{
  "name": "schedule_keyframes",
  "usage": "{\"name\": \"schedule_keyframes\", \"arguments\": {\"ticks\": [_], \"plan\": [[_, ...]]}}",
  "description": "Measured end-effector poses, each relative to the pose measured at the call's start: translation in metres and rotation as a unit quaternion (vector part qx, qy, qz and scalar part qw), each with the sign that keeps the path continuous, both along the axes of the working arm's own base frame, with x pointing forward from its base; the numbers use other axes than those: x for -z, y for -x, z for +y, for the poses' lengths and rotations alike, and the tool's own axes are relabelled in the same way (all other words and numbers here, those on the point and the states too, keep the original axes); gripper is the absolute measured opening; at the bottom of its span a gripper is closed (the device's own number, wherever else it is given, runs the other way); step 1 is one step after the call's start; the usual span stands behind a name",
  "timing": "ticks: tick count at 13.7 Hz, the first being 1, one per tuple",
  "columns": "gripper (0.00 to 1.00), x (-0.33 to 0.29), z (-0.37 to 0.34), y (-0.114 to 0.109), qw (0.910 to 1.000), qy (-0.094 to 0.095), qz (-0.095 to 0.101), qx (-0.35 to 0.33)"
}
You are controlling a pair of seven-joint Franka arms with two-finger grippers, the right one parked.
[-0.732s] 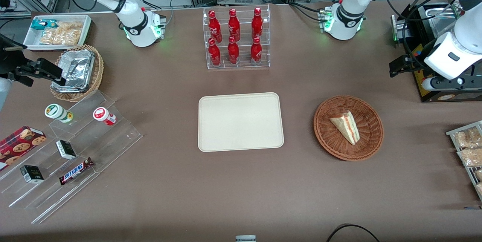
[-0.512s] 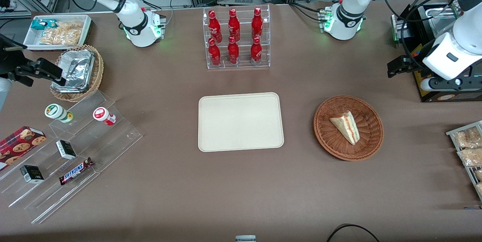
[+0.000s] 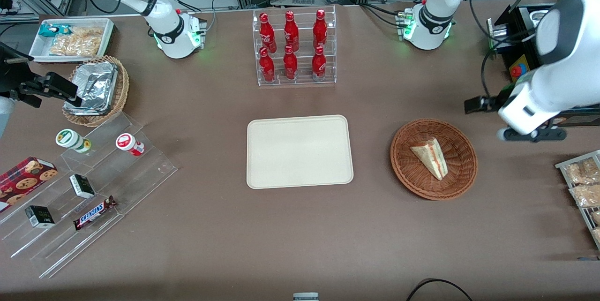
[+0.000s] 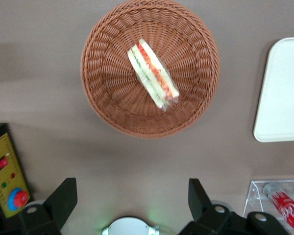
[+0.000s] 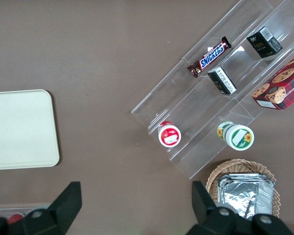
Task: Place sandwich from basket to tray
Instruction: 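Move the left gripper over the sandwich in the wicker basket, then lower the left gripper and close it on the wrapped sandwich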
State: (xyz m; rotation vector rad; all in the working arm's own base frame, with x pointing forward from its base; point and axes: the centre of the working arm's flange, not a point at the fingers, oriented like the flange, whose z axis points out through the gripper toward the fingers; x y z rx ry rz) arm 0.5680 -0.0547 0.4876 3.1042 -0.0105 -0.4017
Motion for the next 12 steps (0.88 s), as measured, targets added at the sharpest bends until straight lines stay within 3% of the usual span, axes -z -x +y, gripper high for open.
{"name": "schedule_keyframes", "arguments": {"ticks": [6, 12], "plan": [[1.0, 0.091, -0.012, 0.006, 0.9994, -0.005, -0.032, -0.008], [1.0, 0.135, -0.035, 0.018, 0.9936, -0.02, -0.066, -0.089]]}}
